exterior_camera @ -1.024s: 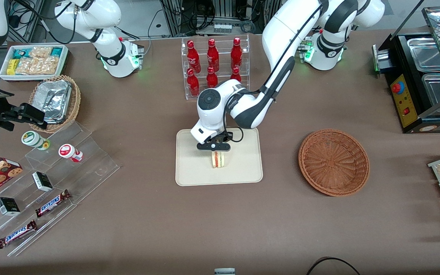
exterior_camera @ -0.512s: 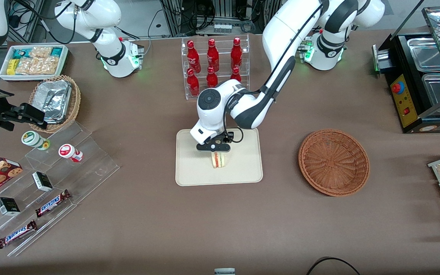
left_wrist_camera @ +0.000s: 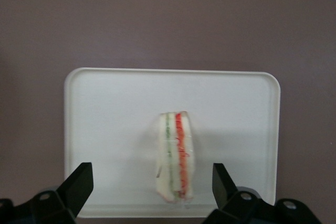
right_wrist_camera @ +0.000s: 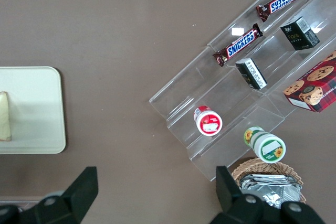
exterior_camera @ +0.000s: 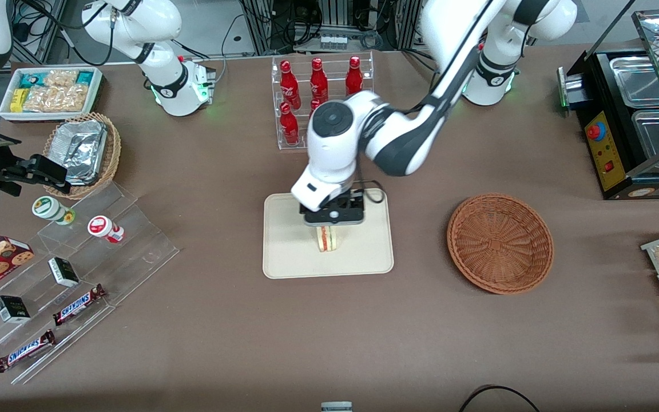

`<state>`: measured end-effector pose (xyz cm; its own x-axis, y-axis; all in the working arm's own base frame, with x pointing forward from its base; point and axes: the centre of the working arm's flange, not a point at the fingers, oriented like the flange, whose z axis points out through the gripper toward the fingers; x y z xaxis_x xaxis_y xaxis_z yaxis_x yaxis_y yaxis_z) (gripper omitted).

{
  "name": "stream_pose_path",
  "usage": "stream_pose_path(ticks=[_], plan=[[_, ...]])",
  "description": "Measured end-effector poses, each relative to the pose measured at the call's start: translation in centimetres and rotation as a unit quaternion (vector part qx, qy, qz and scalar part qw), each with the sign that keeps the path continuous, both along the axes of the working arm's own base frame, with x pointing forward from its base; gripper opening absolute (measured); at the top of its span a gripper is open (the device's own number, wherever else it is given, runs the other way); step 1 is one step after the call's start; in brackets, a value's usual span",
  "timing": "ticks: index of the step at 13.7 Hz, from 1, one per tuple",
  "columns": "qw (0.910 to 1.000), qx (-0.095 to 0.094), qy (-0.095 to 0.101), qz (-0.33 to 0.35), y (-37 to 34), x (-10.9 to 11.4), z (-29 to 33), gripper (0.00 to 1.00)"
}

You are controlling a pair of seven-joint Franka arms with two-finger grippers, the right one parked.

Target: Place sandwich from basket to tray

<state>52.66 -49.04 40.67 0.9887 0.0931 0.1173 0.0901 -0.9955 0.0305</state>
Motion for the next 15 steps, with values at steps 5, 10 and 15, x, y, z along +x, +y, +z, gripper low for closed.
stream_pose_path(ticks=[5, 10, 15], plan=[[0.999, 0.031, 0.011, 0.03, 11.6, 3.8, 8.7, 1.0], [0.9979, 0.054, 0.035, -0.007, 22.7, 5.6, 13.2, 1.0], [0.995, 0.041, 0.073, -0.055, 33.7, 5.9, 15.8, 1.0]])
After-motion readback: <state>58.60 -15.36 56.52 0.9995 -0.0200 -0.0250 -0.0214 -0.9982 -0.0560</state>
